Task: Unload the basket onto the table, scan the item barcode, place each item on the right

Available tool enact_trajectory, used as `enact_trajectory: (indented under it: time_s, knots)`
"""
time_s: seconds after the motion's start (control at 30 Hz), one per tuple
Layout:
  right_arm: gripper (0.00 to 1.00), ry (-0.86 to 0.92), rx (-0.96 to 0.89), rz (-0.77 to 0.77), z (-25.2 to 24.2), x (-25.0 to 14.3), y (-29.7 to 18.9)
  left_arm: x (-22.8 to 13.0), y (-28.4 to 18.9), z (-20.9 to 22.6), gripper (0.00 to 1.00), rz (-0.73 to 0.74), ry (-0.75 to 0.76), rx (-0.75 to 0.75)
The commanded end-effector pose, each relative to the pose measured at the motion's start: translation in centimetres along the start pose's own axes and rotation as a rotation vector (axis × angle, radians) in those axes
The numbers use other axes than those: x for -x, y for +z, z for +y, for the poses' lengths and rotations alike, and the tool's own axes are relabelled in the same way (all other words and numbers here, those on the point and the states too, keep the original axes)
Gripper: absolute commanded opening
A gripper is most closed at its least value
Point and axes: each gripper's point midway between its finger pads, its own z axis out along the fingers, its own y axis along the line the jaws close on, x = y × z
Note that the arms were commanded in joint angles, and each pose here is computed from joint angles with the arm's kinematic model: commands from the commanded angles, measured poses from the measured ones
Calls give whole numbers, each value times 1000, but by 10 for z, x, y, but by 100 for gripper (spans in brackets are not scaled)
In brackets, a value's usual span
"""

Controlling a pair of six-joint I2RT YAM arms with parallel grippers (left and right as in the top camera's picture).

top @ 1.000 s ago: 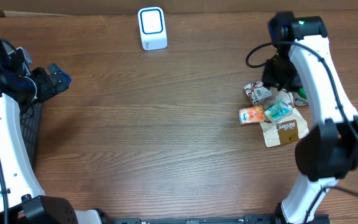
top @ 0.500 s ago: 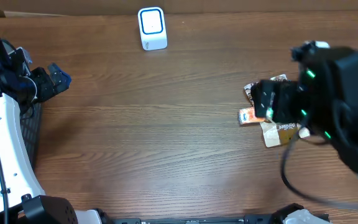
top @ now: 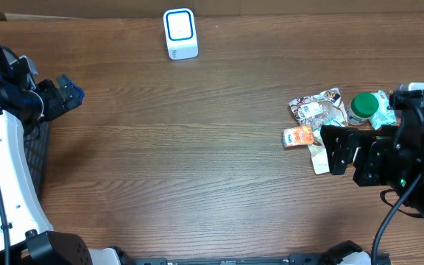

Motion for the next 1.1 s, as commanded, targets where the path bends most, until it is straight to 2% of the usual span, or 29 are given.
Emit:
enact_trajectory:
  time_s: [0.0,0.23,0.43,0.5,1.07]
  knots:
    - [100,-7,-64,-38,-8,12,6,5,-4,-3,100,-17,-7,-12]
    - [100,51,-89,-175,-22,34,20,5,-4,-3,100,-17,-8,-12]
    - [100,-126,8,-293,-15,28,48,5,-4,-3,100,-17,-8,-12]
    - [100,-170,29,-337,-15,18,61,5,-4,-3,100,-17,-8,-12]
    - [100,-168,116,-703,-46,-95,150,5,-4,-3,100,-17,-7,-12]
